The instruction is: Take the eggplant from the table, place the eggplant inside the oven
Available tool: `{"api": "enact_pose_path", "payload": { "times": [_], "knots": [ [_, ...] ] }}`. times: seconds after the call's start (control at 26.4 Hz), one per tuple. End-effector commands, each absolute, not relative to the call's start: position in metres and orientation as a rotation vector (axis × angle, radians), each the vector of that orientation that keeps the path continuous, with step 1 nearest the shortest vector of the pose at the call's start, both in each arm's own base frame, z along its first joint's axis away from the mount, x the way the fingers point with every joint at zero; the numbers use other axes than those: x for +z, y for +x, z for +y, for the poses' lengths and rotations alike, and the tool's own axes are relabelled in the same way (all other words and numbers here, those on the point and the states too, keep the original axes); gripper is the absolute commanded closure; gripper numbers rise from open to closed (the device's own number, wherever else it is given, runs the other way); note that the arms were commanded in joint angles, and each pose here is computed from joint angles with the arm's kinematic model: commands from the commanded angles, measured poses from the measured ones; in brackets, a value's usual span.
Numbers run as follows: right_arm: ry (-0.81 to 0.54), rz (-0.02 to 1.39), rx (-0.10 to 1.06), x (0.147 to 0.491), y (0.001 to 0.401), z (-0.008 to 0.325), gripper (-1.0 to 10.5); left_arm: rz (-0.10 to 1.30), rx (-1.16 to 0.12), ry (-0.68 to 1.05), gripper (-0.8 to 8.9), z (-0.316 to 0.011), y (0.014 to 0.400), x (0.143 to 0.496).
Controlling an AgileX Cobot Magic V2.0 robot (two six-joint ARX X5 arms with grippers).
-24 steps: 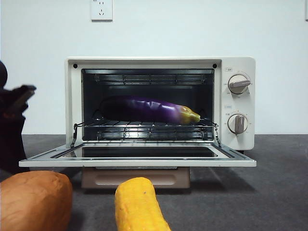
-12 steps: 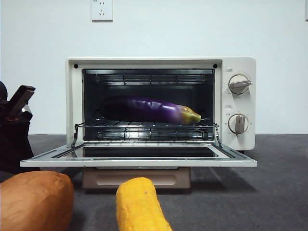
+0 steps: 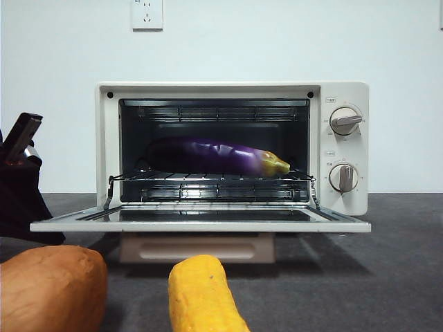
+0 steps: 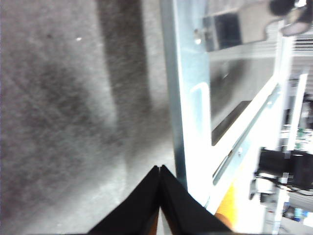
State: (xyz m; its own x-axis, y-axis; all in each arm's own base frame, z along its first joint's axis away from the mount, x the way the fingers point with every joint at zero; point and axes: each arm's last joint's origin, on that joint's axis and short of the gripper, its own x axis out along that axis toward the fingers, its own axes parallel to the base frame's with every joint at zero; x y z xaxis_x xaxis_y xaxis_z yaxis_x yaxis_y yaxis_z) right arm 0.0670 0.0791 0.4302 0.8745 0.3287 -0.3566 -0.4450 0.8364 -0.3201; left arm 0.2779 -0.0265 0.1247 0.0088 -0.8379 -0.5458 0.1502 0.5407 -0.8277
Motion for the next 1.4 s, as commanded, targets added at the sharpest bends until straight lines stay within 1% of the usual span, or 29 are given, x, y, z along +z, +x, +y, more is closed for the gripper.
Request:
{"api": "enact_pose_path", "payload": {
  "times": [0.04, 0.38, 0.53, 0.72, 0.83, 1.06, 1.17, 1.29, 1.4],
  "knots": [
    [-0.376, 0.284, 0.422, 0.436, 0.066, 0.08, 9.4, 1.342, -0.95, -0.74, 8.07, -0.031, 0.277, 0.118],
    [-0.375, 0.286, 0.422, 0.435, 0.066, 0.08, 9.4, 1.31, -0.95, -0.824, 8.07, -0.018, 0.284, 0.128],
    [-0.369, 0.287, 0.421, 0.435, 0.066, 0.08, 9.4, 1.241, -1.01, -0.871, 8.07, -0.016, 0.293, 0.138],
    [-0.361, 0.289, 0.42, 0.435, 0.066, 0.08, 9.4, 1.199, -1.033, -0.854, 8.07, -0.016, 0.306, 0.155],
    [-0.362, 0.29, 0.42, 0.435, 0.066, 0.08, 9.4, 1.161, -1.045, -0.826, 8.07, -0.015, 0.318, 0.171],
    [-0.363, 0.292, 0.42, 0.435, 0.066, 0.08, 9.4, 1.043, -1.079, -0.736, 8.07, -0.014, 0.347, 0.218],
    [-0.364, 0.293, 0.421, 0.435, 0.067, 0.081, 9.4, 1.004, -1.089, -0.702, 8.07, -0.013, 0.355, 0.24],
    [-0.371, 0.312, 0.449, 0.432, 0.069, 0.085, 9.4, 0.987, -1.057, -0.638, 8.06, -0.013, 0.356, 0.262],
    [-0.385, 0.343, 0.503, 0.427, 0.072, 0.093, 9.4, 0.96, -0.986, -0.519, 8.06, -0.016, 0.344, 0.286]
  ]
}}
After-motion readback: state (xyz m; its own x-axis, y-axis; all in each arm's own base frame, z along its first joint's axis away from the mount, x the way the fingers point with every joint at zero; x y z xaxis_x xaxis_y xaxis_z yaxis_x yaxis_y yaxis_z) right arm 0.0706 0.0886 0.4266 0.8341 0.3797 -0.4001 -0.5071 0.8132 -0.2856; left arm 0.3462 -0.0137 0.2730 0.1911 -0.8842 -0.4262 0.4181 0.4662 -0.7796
